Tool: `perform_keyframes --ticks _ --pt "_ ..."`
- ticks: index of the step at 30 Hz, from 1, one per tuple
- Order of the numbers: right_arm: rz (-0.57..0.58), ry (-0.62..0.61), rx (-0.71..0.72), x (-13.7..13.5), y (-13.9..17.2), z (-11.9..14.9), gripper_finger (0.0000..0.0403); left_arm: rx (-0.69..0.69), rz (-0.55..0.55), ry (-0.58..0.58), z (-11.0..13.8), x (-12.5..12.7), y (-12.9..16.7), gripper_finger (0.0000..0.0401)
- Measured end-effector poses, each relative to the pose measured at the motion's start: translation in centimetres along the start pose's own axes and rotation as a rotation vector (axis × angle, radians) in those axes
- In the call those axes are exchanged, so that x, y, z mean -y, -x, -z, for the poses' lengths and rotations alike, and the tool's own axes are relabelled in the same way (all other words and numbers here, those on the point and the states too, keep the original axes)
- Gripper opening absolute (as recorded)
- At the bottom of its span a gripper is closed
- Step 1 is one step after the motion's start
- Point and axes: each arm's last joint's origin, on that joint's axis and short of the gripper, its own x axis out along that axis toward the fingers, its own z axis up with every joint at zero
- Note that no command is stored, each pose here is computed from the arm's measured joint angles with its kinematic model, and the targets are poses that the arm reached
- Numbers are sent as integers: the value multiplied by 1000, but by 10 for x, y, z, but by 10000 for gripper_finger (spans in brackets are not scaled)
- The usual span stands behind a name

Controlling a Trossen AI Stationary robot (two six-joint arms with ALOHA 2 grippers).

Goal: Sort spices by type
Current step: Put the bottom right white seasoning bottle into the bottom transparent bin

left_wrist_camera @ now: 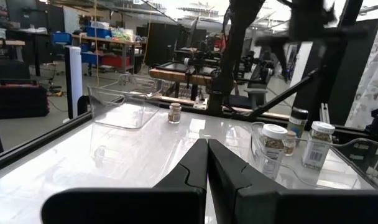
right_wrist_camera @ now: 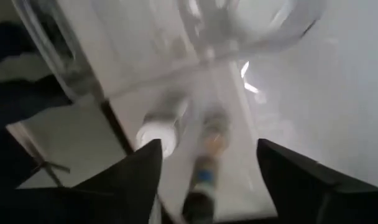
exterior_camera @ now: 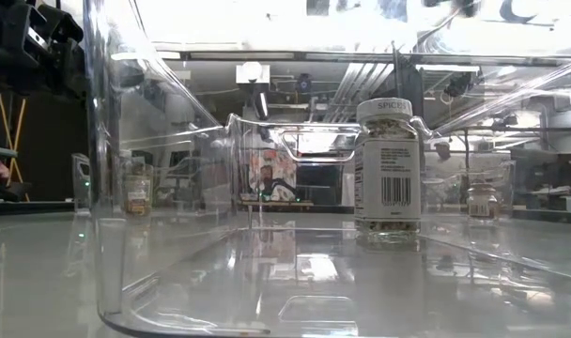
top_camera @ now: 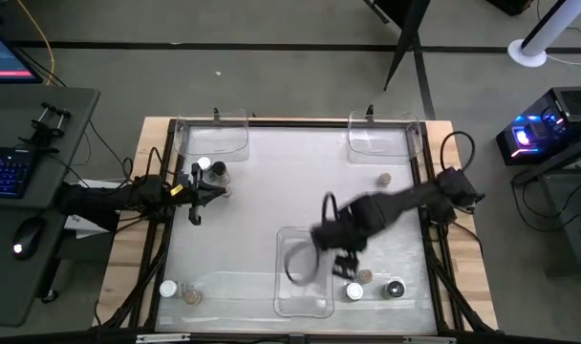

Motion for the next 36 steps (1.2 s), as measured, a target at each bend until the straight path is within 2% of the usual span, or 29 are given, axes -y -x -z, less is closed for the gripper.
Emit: perform_keyframes --ticks 6,8,12,14,22,29,36 --pt "-86 47 8 -45 -44 32 303 0 0 0 0 0 0 0" --pt "-55 44 44 -51 -55 40 304 0 0 0 0 0 0 0" --pt "104 58 120 -48 -73 51 305 0 0 0 0 0 0 0" --pt "136 73 138 -48 -81 55 305 0 0 0 0 0 0 0" --pt "62 216 148 -60 -107 68 305 0 0 0 0 0 0 0" --pt "122 179 171 -51 -124 69 305 0 0 0 0 0 0 0" --pt "123 172 206 -49 -128 65 305 0 0 0 0 0 0 0"
